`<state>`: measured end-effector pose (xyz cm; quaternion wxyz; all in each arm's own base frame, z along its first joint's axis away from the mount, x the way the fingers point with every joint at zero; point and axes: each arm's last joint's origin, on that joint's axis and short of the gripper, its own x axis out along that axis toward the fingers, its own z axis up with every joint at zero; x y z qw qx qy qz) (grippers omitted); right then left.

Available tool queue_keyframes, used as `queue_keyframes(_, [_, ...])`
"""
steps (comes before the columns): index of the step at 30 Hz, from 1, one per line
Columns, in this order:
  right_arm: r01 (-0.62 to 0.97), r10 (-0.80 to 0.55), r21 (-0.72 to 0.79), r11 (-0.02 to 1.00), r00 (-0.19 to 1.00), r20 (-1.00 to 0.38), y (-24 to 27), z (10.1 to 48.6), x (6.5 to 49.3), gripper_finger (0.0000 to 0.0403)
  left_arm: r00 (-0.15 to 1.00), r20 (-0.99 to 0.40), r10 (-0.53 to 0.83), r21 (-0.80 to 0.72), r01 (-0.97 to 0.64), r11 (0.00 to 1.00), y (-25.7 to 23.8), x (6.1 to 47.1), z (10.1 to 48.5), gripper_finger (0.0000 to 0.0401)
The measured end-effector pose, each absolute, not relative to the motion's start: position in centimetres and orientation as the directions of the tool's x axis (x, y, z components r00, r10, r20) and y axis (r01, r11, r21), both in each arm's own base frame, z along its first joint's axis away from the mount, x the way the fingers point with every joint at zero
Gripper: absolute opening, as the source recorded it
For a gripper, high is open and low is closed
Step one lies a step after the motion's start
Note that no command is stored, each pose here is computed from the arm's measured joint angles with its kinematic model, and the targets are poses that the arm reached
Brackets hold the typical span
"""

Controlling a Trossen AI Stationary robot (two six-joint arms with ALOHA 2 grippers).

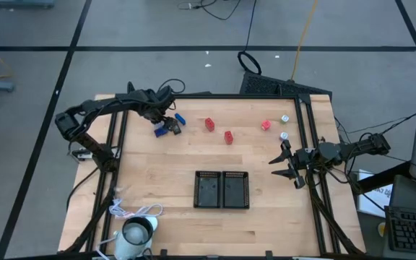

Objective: Pick & Place Office items
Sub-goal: Put the light blue charger adapter into the left black basket

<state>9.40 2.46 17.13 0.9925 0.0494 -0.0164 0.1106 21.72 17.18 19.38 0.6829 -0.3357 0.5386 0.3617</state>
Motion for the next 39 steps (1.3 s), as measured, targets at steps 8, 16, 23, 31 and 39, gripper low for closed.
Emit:
queue_keyframes(8, [-0.221, 0.218, 0.094, 0.971, 0.975, 0.043, 2.5, 17.1, 9.4, 0.0169, 0.241, -0.964, 0.111, -0.140, -0.817, 0.559, 16.5, 22.9, 19.5, 0.0298])
queue_keyframes(16, [-0.221, 0.218, 0.094, 0.971, 0.975, 0.043, 2.5, 17.1, 9.4, 0.0169, 0.379, -0.924, 0.052, -0.251, -0.703, 0.666, 15.5, 24.6, 19.8, 0.0298])
queue_keyframes(23, [-0.221, 0.218, 0.094, 0.971, 0.975, 0.043, 2.5, 17.1, 9.4, 0.0169, 0.378, -0.924, 0.053, -0.185, -0.565, 0.804, 15.1, 24.9, 19.8, 0.0298])
queue_keyframes(31, [-0.221, 0.218, 0.094, 0.971, 0.975, 0.044, 2.5, 17.1, 9.4, 0.0169, 0.395, -0.917, 0.057, -0.111, -0.390, 0.914, 14.7, 25.6, 20.5, 0.0298])
queue_keyframes(39, [-0.221, 0.218, 0.094, 0.971, 0.975, 0.043, 2.5, 17.1, 9.4, 0.0169, 0.300, -0.920, 0.251, 0.240, -0.072, 0.968, 14.1, 26.2, 20.8, 0.0298])
